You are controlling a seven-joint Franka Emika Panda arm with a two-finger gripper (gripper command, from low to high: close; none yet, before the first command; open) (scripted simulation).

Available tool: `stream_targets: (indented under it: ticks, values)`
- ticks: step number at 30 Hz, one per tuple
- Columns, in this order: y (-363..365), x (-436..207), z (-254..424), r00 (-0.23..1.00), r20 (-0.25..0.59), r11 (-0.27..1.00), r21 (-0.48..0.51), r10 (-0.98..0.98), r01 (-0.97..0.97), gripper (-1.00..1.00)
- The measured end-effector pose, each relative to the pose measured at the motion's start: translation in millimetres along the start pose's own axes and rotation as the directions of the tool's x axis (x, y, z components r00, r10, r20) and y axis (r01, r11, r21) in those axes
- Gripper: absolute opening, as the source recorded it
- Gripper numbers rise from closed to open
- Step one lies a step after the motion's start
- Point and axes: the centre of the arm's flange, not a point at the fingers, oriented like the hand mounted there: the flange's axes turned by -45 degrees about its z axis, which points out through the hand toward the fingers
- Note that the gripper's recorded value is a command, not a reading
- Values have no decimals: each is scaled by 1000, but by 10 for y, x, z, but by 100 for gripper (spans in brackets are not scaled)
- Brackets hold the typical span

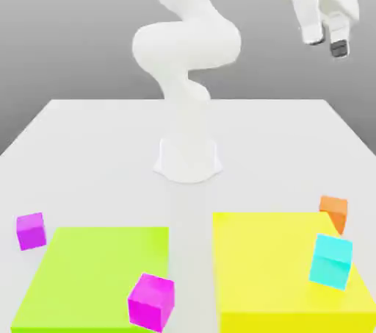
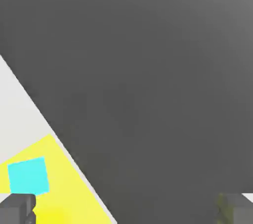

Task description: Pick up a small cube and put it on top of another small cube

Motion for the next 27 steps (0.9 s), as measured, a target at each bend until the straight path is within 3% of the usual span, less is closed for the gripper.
stream_targets:
  ticks: [7, 15, 23, 27]
  values:
    - [-792, 205, 782, 898, -3, 889, 139, -440, 436, 0]
    - [-1844, 185, 1481, 562, -121, 519, 263, -819, 813, 0]
    - [-2995, -102, 1933, 72, -323, -22, 277, -944, 961, 0]
    - [-3189, -251, 2244, 10, -354, -93, 272, -935, 958, 0]
